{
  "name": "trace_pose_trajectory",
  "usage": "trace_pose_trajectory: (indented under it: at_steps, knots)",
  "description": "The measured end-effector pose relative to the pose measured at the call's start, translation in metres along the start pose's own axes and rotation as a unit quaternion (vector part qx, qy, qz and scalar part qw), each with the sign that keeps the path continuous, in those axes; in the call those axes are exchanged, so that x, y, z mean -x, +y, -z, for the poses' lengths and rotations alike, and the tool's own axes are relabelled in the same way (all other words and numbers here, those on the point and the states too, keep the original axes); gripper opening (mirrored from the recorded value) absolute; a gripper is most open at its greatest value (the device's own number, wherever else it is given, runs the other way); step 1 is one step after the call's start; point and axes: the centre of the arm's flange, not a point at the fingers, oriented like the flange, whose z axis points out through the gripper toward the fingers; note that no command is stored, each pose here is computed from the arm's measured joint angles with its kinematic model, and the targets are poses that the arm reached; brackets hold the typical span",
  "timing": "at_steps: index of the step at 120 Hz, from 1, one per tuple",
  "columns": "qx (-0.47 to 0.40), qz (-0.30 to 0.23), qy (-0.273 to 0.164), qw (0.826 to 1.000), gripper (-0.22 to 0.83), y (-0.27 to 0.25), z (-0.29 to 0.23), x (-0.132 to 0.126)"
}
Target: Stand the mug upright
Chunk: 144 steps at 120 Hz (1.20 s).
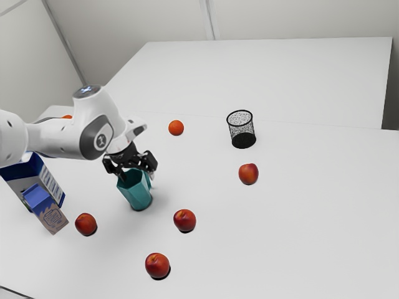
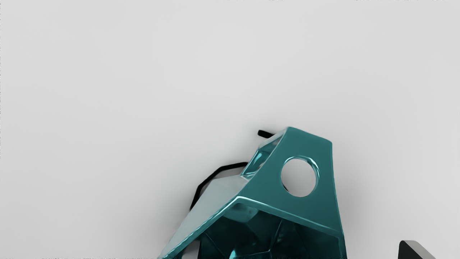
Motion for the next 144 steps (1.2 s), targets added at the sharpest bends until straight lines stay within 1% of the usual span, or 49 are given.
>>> trace_pose_trajectory:
  at_steps: [29, 47, 62, 76, 93, 121, 144]
  knots:
    - [0.022, 0.014, -0.005, 1.000, 0.61, 0.004, 0.007, 0.000]
    - [0.031, -0.002, 0.002, 1.000, 0.62, 0.023, 0.020, 0.000]
    - [0.036, -0.019, 0.010, 0.999, 0.62, 0.040, 0.043, -0.007]
    - [0.033, -0.027, 0.009, 0.999, 0.62, 0.044, 0.059, -0.013]
    - [0.013, -0.043, 0.016, 0.999, 0.62, 0.045, 0.100, -0.030]
    - [-0.029, -0.091, 0.021, 0.995, 0.62, 0.051, 0.158, -0.045]
    - [-0.051, -0.097, 0.025, 0.994, 0.62, 0.034, 0.208, -0.057]
